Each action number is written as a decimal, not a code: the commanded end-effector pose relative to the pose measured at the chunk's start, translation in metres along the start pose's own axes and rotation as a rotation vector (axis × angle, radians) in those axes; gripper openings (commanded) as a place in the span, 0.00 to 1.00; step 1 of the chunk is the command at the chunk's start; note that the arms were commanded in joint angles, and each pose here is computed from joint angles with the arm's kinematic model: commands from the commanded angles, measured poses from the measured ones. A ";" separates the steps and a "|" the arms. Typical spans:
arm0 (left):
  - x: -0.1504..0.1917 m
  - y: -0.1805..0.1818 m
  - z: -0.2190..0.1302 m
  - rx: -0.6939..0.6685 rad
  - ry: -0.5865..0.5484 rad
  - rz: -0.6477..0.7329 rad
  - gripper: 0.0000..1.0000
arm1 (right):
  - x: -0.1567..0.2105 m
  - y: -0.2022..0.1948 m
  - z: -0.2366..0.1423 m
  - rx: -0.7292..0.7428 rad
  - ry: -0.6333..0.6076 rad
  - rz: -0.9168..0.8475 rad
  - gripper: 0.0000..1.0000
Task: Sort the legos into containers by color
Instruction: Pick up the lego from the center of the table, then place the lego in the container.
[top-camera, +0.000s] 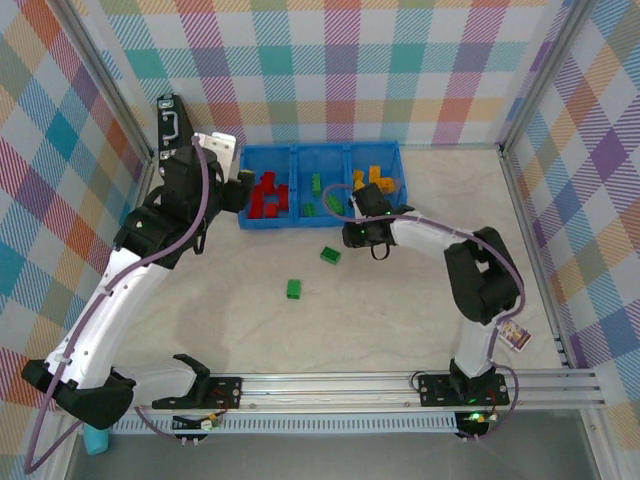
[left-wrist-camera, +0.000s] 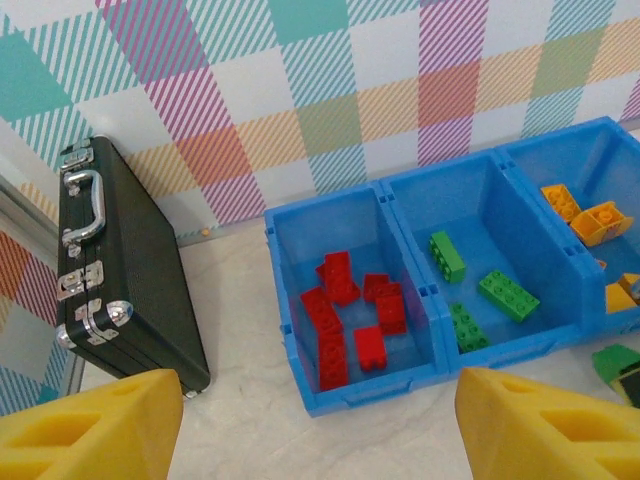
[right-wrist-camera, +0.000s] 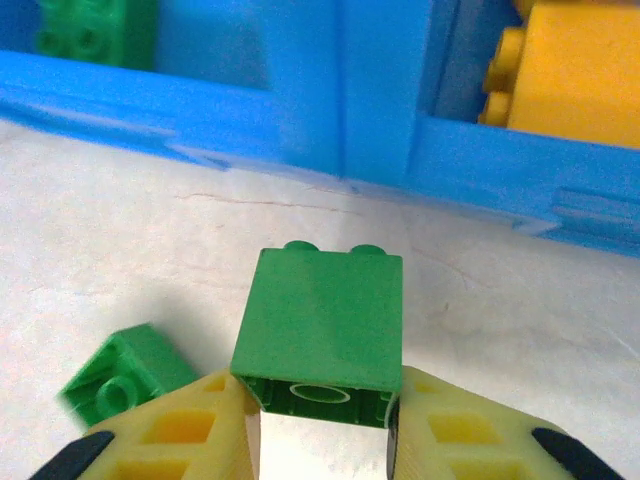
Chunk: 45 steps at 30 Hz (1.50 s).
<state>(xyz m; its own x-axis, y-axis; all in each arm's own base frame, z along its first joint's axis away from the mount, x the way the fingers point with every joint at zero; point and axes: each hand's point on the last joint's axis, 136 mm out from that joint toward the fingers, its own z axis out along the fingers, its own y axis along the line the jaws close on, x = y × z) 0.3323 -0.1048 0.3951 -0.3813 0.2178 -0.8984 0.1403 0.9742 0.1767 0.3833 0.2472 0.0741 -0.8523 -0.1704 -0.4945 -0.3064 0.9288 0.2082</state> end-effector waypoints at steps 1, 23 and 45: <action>-0.005 0.014 -0.009 -0.042 -0.043 -0.004 0.73 | -0.012 0.017 -0.039 -0.040 -0.022 -0.055 0.32; 0.009 -0.004 -0.029 0.139 -0.052 -0.028 0.79 | -0.155 0.046 0.016 0.026 -0.241 -0.237 0.35; 0.004 -0.023 -0.022 0.232 -0.048 -0.015 0.81 | -0.155 0.072 0.005 -0.044 -0.245 -0.258 0.52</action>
<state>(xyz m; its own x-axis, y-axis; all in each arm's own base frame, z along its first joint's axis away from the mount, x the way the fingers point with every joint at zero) 0.3076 -0.1262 0.3843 -0.3751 0.2129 -0.9022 0.3429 0.9361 0.0783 0.5091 0.3316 0.1242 -0.6653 -0.3104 -0.6790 -0.4773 0.8762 0.0670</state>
